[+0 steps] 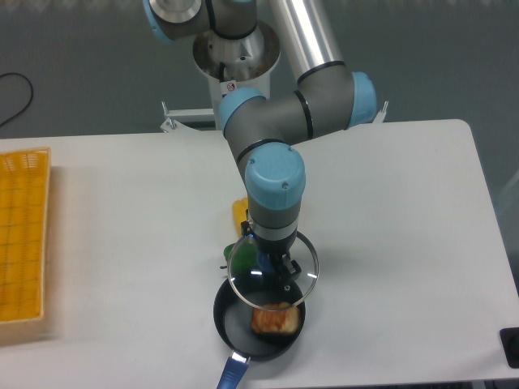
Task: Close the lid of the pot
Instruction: 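Position the lid over the saucepan rim and lower it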
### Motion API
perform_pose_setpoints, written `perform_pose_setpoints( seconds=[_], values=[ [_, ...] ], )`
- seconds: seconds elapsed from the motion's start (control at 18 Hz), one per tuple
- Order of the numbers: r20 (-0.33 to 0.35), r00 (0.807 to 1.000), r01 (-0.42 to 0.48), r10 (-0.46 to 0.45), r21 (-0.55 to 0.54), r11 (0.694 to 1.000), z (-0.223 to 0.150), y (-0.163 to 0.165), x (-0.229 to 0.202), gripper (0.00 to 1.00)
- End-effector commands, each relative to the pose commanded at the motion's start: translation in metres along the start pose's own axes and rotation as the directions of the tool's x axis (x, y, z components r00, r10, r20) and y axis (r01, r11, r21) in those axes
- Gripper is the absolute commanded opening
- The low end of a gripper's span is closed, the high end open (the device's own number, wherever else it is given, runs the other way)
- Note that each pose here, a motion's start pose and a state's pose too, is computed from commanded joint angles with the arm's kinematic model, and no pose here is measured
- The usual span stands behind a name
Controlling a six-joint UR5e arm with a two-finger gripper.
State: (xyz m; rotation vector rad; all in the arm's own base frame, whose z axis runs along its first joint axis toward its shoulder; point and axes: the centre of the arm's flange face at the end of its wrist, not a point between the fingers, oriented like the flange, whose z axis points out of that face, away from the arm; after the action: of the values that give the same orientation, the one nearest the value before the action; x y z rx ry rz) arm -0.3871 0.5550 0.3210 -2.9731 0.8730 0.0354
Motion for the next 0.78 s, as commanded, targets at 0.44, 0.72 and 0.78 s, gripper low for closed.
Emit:
perform_pose_setpoints(
  seconds=[0.44,0.72,0.78],
  values=[
    [0.020,1.000,0.006,-0.006,0.003,1.000,-0.003,-0.008,-0.013,0.49],
    [0.005,1.000,0.003,-0.003,-0.003,1.000,-0.002,-0.012,-0.022,0.49],
    [0.002,1.000,0.003,-0.003,-0.004,1.000,-0.001,-0.013,-0.022,0.49]
  ],
)
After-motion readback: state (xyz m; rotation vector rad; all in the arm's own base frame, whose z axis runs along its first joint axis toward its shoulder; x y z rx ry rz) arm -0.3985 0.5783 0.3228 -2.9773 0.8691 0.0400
